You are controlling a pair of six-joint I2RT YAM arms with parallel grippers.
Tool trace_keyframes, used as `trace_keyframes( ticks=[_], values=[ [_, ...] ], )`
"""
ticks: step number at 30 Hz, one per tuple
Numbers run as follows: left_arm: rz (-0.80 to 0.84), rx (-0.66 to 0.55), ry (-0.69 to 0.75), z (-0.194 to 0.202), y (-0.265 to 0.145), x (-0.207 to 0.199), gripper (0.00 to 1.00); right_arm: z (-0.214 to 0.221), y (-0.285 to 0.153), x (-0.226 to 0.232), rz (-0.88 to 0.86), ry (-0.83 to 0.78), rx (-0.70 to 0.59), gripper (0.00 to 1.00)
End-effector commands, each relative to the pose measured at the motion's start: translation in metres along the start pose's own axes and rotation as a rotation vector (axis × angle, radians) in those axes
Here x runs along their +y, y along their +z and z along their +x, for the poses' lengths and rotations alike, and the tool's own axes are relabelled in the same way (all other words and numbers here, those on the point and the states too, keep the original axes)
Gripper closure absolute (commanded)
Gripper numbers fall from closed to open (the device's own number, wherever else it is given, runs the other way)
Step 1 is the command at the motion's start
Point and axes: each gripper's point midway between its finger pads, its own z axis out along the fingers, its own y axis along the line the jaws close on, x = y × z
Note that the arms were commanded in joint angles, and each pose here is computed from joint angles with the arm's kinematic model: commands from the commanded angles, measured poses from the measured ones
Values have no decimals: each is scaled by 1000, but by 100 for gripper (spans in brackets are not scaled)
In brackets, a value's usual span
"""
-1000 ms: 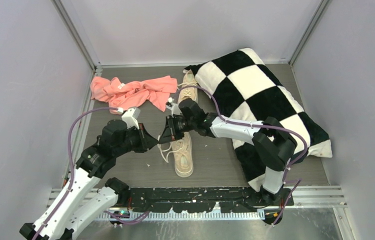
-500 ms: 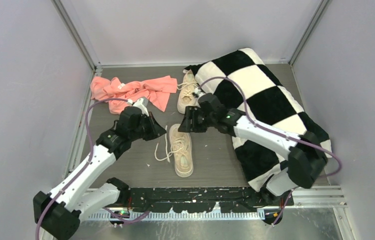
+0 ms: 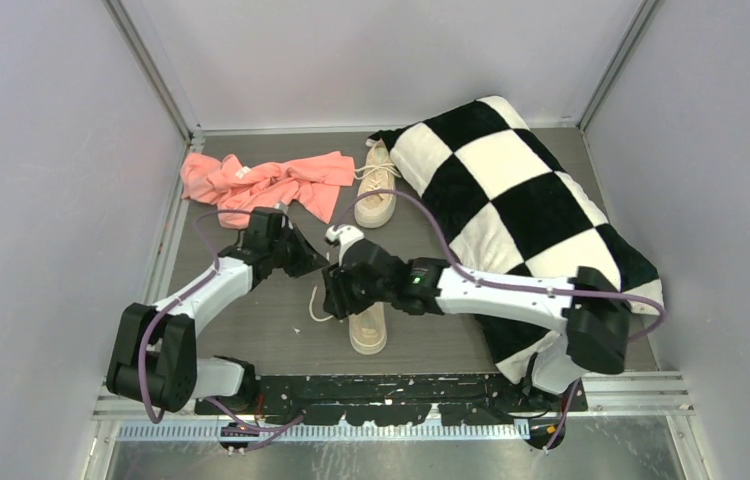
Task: Tie the shoes
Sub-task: Cross the shoelace with the shoelace.
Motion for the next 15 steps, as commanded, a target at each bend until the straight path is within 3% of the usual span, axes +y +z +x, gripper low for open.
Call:
trace_keyframes(
  ticks=[1,7,15],
  values=[
    [100,-61,17,-15,-8,-23,99,-15,28,20,12,-96,-73,48],
    [106,-60,-32,-17,-7,-14,99,3,77,8,113,-102,-37,47],
    [56,-17,-68,-17,8,9,100,7,108,-16,252,-76,-74,48]
  ],
)
